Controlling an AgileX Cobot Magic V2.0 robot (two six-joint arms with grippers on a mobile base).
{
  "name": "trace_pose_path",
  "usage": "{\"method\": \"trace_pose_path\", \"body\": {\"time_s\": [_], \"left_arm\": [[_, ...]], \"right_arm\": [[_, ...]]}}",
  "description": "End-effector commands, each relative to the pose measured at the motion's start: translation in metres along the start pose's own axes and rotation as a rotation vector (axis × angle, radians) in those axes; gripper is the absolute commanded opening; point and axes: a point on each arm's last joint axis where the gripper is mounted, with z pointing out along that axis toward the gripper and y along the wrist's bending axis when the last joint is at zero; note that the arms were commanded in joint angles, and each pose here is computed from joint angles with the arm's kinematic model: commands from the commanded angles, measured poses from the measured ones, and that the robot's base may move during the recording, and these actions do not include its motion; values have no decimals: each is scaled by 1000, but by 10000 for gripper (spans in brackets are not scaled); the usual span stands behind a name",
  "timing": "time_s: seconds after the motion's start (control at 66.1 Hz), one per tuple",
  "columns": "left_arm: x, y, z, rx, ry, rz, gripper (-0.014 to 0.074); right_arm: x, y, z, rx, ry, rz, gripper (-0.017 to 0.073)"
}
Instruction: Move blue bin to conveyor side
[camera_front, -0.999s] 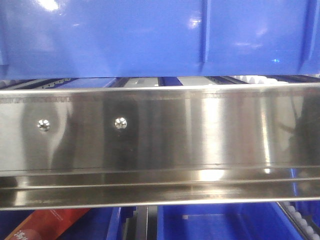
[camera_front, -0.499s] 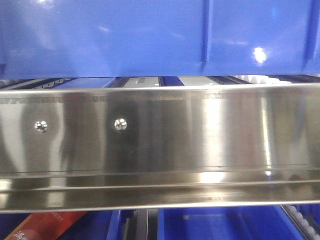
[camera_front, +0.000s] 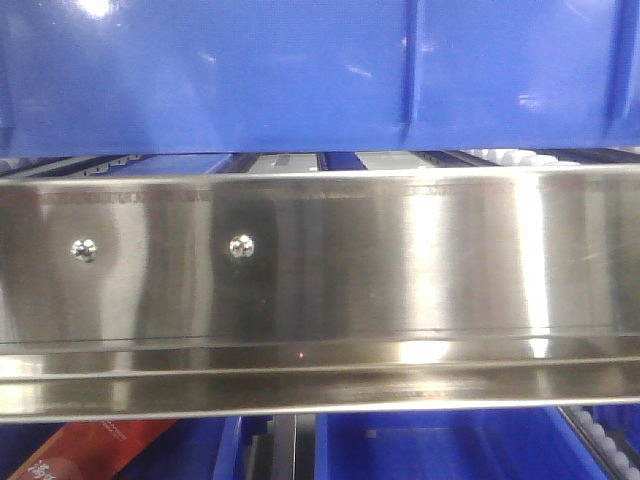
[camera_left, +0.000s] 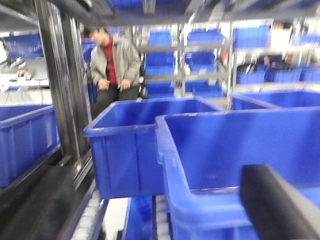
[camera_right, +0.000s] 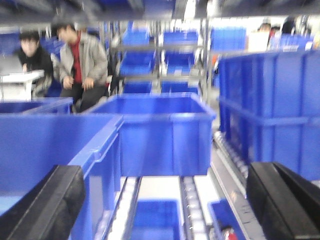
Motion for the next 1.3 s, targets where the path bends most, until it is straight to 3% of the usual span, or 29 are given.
{"method": "trace_pose_path", "body": {"time_s": [0.0,0.318,0.439,0.56,0.696,0.908,1.196,1.287], "left_arm": [[-12,0,6,8,-16,8,610],[-47,-7,38,95,241,-4,608],[-66,-10,57,98,336,-55,589],[-81,-12,78,92,429,-60,589],[-90,-16,106,81,541,-52,589],[-89,-21,146,56,682,-30,589],[-80,-18,193,6,737,-40,589],[-76,-11,204,-23,751,-53,589]], "right_arm": [[-13,3,9,-31,-2,0,558],[-61,29,58,-187,192,-14,558],[-76,40,86,-224,326,-31,558],[-81,46,113,-231,457,-45,558],[-90,50,131,-233,464,-47,558],[-74,52,148,-232,554,-53,558],[-70,61,187,-230,817,-35,558],[-81,64,202,-228,784,-22,558]]}}
